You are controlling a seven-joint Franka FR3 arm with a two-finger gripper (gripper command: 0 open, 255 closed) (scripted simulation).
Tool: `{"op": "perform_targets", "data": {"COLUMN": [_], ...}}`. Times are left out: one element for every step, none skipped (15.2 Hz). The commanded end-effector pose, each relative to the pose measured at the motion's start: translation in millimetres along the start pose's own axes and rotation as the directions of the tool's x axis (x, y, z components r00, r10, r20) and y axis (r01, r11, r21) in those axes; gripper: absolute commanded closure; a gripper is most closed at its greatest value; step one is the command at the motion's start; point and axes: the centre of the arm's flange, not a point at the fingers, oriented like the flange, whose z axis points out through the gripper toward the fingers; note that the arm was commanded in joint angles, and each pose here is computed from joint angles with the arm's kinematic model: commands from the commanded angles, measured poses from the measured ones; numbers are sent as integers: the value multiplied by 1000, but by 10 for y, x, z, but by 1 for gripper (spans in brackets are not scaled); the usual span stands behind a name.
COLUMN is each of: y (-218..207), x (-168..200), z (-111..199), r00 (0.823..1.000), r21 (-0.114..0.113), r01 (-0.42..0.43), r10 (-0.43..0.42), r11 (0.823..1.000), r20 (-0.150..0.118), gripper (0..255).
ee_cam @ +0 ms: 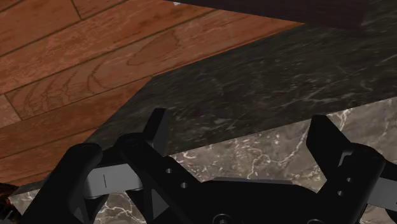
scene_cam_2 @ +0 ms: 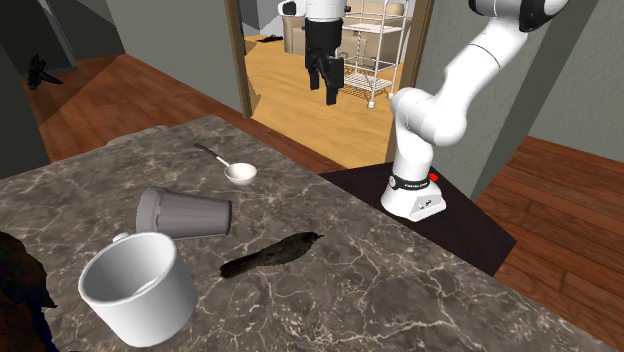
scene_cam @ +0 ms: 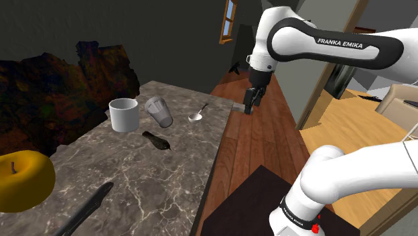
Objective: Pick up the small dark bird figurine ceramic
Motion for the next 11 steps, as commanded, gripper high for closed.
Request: {"op": "perform_targets", "data": {"y": [0, -106, -213, -319, -426, -532, -638, -745, -851, -958, -1064], "x": [0, 71, 142, 213, 284, 355, 426, 497, 569, 640, 711], "z": [0, 24, 48, 71, 95, 118, 141, 164, 187, 209, 232], "r00": [1000, 1000, 1000, 1000, 1000, 1000, 1000, 999, 999, 999, 999], "r21": [0, -2, -3, -5, -7, -8, -10, -12, -13, -15, -17], "r01": [0, 1, 1, 2, 2, 3, 3, 4, 4, 5, 5], "r10": [0, -1, -1, -2, -2, -3, -4, -4, -5, -5, -6], "r11": [1000, 1000, 1000, 1000, 1000, 1000, 1000, 1000, 1000, 1000, 1000], "r20": [0, -5, -9, -14, -18, -23, -27, -32, -36, -41, -45], "gripper": [0, 0, 0, 0, 0, 0, 0, 0, 0, 0, 0]}}
